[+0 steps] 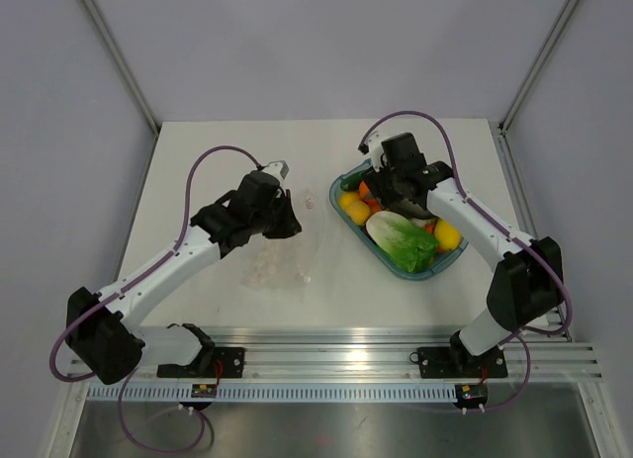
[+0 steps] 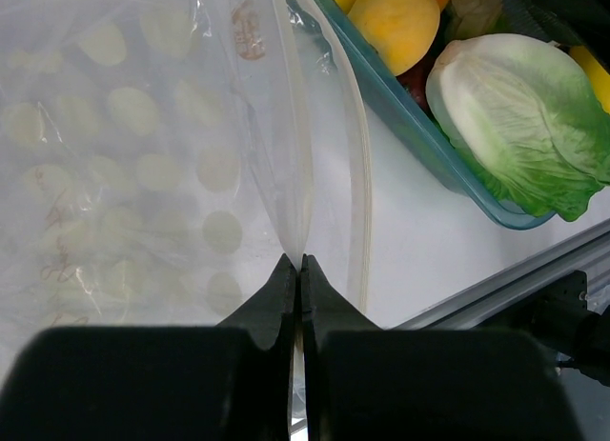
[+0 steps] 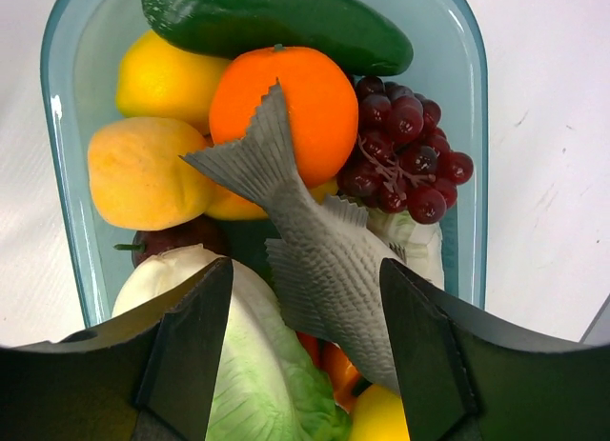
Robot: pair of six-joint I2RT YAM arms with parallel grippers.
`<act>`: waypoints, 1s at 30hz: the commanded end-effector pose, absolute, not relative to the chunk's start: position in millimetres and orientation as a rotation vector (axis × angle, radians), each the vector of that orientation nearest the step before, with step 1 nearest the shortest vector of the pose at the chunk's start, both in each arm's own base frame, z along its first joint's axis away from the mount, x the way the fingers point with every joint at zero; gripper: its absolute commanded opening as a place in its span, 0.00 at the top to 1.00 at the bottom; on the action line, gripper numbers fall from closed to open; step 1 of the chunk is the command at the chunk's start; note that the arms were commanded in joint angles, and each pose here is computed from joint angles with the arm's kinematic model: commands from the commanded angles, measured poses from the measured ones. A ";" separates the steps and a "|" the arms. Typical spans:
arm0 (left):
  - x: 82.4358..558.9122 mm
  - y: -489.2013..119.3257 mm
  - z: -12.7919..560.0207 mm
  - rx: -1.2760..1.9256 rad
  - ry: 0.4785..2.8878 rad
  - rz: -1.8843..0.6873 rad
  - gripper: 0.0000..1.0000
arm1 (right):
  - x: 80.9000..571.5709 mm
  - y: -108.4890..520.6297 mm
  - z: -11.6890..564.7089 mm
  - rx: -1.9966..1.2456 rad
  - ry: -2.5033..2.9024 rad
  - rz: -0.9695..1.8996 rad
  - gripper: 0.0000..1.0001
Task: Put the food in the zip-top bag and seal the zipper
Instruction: Pick up the fake fish from the bin.
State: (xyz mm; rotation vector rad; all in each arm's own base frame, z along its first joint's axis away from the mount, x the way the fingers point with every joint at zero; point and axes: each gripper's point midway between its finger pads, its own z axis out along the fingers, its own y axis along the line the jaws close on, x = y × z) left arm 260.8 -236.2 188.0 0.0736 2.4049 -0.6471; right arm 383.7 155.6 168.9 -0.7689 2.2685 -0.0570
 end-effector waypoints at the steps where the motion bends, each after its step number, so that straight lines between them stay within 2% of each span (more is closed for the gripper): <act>1: 261.9 -234.4 197.1 0.080 2.356 -0.662 1.00 | 391.7 165.6 176.5 -0.863 2.204 -0.031 0.30; 16: 257.1 -237.7 190.7 0.080 2.375 -0.695 1.00 | 398.0 152.9 132.4 -0.935 2.306 -0.089 0.28; 20: 255.5 -237.0 189.1 0.077 2.379 -0.696 1.00 | 396.4 160.1 127.7 -0.936 2.313 -0.032 0.33; 22: 255.2 -236.7 189.3 0.079 2.378 -0.695 1.00 | 398.6 157.4 129.2 -0.923 2.314 -0.056 0.38; 26: 255.7 -236.8 190.5 0.084 2.374 -0.695 1.00 | 403.4 149.5 136.5 -0.884 2.300 -0.122 0.42; 30: 256.8 -237.2 188.8 0.087 2.378 -0.689 1.00 | 405.6 147.9 142.5 -0.875 2.274 -0.145 0.41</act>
